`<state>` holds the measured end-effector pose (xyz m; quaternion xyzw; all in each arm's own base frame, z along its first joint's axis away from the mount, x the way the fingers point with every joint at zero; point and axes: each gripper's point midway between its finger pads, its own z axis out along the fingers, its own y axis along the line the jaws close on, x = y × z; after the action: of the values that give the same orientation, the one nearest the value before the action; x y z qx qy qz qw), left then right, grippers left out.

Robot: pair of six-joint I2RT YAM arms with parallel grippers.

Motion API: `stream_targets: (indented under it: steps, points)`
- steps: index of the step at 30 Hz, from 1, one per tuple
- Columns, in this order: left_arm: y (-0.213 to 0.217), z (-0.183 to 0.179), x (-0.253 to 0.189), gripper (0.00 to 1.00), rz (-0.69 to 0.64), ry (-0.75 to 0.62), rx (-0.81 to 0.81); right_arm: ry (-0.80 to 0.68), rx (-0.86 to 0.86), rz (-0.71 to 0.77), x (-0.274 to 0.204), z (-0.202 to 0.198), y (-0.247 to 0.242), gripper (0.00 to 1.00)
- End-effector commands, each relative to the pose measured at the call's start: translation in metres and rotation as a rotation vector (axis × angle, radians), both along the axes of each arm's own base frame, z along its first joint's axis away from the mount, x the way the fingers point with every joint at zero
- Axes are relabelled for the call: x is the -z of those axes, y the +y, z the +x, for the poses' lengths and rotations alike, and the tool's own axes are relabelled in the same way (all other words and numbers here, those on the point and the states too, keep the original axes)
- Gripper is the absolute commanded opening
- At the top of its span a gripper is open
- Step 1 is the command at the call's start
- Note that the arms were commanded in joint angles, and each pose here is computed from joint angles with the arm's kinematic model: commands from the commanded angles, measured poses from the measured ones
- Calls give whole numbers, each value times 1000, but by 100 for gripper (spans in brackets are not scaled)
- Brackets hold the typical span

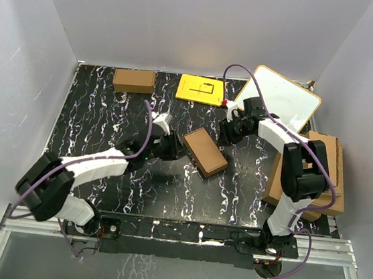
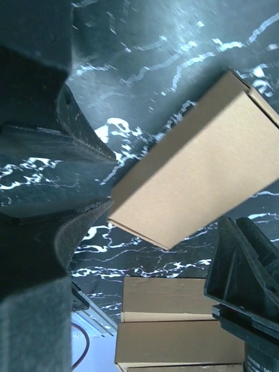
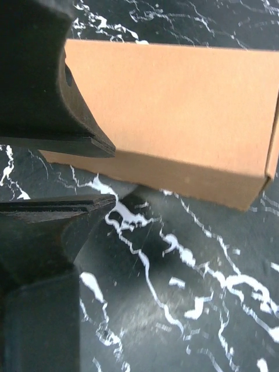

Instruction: Fold the paper box

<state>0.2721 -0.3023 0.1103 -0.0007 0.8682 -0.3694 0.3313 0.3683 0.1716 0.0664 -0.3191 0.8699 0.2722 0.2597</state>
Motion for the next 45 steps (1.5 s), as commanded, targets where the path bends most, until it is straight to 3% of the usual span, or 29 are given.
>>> stream_targets:
  steps: [1,7,10,12,15,17,18,20,23,27,34,40,45]
  points:
    - [31,-18,-8,31,-5,-32,-63,21,-135,98,-6,-21,26,36]
    - [54,-35,-34,40,-52,-101,-90,11,-358,227,-29,-69,65,36]
    - [62,-42,-62,48,-81,-159,-80,-74,-417,259,-61,-74,71,37]
    - [66,-45,-83,55,-98,-210,-71,-201,-402,191,-84,-60,63,41]
    - [77,-46,-120,77,-104,-323,-73,-449,-345,132,-148,-34,39,53]
    - [89,-42,-148,94,-84,-412,-105,-580,-299,122,-195,-23,18,69]
    - [95,-40,-165,97,-77,-467,-120,-640,-279,120,-219,-20,8,81]
    - [103,-33,-203,97,-61,-560,-151,-742,-238,123,-264,-19,-7,100]
    - [102,-22,-248,97,-22,-620,-151,-841,-111,184,-329,-25,-24,98]
    - [89,-10,-298,97,24,-636,-103,-813,23,324,-391,-36,-29,100]
    - [80,-2,-344,97,80,-630,-57,-896,169,420,-476,-59,-51,100]
    - [86,-8,-359,97,80,-644,-62,-839,380,494,-492,-60,-78,100]
    - [90,-10,-357,97,80,-636,-71,-830,411,479,-489,-57,-86,100]
